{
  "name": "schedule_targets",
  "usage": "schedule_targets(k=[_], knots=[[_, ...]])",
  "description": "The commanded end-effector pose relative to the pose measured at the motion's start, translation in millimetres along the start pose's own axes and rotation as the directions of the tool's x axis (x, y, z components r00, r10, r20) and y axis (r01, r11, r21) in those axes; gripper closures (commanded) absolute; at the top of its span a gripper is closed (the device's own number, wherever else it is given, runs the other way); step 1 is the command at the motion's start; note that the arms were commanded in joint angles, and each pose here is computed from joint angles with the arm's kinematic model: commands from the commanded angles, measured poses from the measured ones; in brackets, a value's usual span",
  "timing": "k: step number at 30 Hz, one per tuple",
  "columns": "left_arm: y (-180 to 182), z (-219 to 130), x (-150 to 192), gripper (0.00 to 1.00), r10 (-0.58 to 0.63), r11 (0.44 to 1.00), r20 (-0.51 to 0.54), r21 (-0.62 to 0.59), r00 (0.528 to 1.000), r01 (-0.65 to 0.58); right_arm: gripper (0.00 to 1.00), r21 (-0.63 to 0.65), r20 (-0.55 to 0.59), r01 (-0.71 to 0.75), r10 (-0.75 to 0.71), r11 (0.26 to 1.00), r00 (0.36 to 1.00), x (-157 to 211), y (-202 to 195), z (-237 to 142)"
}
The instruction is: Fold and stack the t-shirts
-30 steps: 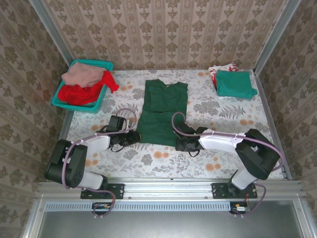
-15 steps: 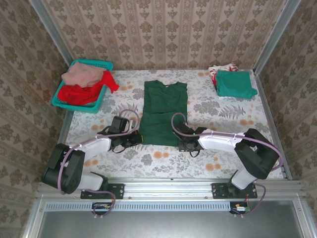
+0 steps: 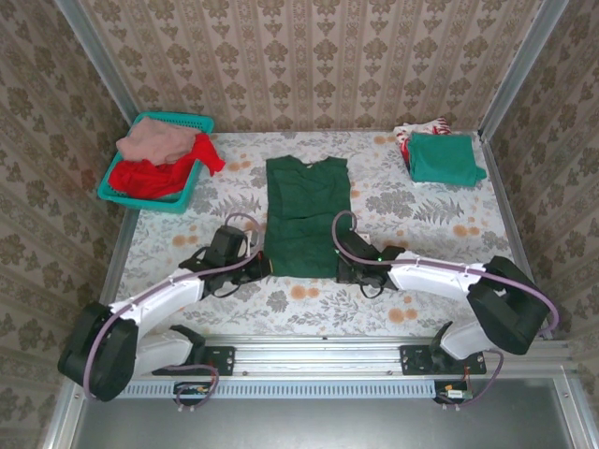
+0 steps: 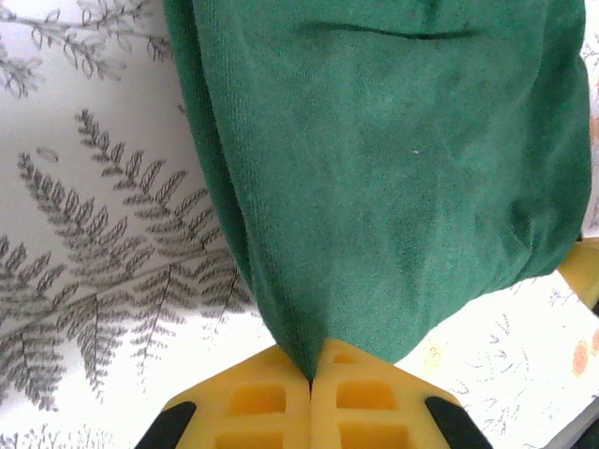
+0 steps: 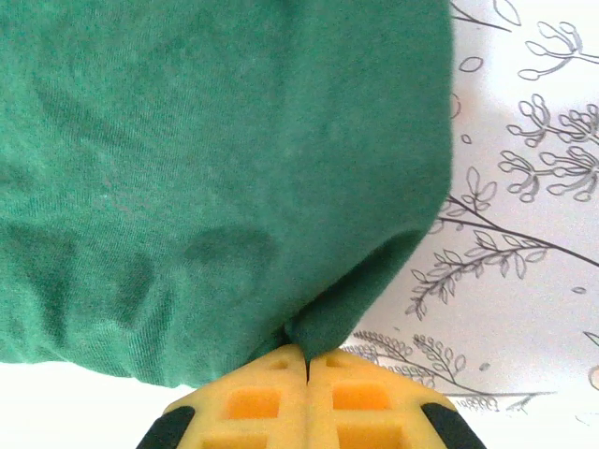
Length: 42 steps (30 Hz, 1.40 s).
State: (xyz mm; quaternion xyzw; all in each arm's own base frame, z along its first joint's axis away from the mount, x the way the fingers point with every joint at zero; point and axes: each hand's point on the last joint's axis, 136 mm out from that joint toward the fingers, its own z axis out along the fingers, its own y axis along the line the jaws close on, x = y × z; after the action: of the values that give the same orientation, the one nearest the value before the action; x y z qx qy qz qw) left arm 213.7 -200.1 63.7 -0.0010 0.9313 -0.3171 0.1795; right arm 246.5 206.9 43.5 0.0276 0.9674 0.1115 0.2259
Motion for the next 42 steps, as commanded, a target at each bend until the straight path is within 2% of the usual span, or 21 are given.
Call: schedule_targets(k=[1, 8, 12, 13, 15, 18, 22, 26, 29, 39, 42], knots=[[16, -2, 14, 0.99, -0.049, 0.997, -0.010, -0.061, 0.999, 0.049, 0.99, -0.009, 0.001, 0.025, -0.025, 1.000, 1.000, 3, -1, -3], [17, -5, 19, 0.97, -0.060, 0.997, -0.010, -0.048, 0.998, 0.059, 1.00, 0.004, -0.017, 0.023, -0.023, 1.000, 1.000, 9, -7, -4], [18, -6, 20, 0.96, -0.058, 0.997, -0.007, -0.056, 0.998, 0.058, 0.98, -0.037, 0.019, 0.009, -0.008, 0.999, 1.000, 5, -5, -17], [20, -4, 21, 0.97, -0.064, 0.996, -0.006, -0.061, 0.998, 0.063, 0.91, -0.041, 0.019, 0.009, -0.008, 0.999, 1.000, 5, -4, -18], [23, -2, 22, 0.97, -0.073, 0.995, -0.009, -0.070, 0.997, 0.072, 0.71, -0.038, 0.009, 0.007, -0.007, 0.999, 1.000, 7, -5, -18], [24, 2, 24, 0.97, -0.081, 0.995, -0.006, -0.062, 0.997, 0.081, 0.59, -0.013, 0.001, 0.007, -0.007, 1.000, 1.000, 9, -10, -13], [23, 6, 23, 0.97, -0.080, 0.995, -0.010, -0.057, 0.997, 0.079, 0.53, -0.036, -0.021, -0.001, 0.000, 0.999, 1.000, 8, 0, -7], [22, 9, 23, 0.97, -0.073, 0.996, -0.017, -0.056, 0.997, 0.072, 0.42, 0.012, -0.045, 0.003, -0.003, 1.000, 0.999, 9, -2, 4], [20, 11, 22, 0.97, -0.069, 0.996, -0.023, -0.051, 0.997, 0.068, 0.41, 0.044, -0.045, 0.026, -0.024, 0.999, 0.999, 9, -2, 6], [11, 10, 18, 0.97, -0.053, 0.998, -0.016, -0.032, 0.998, 0.052, 0.44, -0.006, -0.052, 0.003, -0.003, 1.000, 0.999, 13, 13, 14], [11, 9, 18, 0.97, -0.053, 0.998, -0.017, -0.040, 0.998, 0.053, 0.41, 0.004, -0.053, 0.002, -0.002, 1.000, 0.999, 13, 11, 13]])
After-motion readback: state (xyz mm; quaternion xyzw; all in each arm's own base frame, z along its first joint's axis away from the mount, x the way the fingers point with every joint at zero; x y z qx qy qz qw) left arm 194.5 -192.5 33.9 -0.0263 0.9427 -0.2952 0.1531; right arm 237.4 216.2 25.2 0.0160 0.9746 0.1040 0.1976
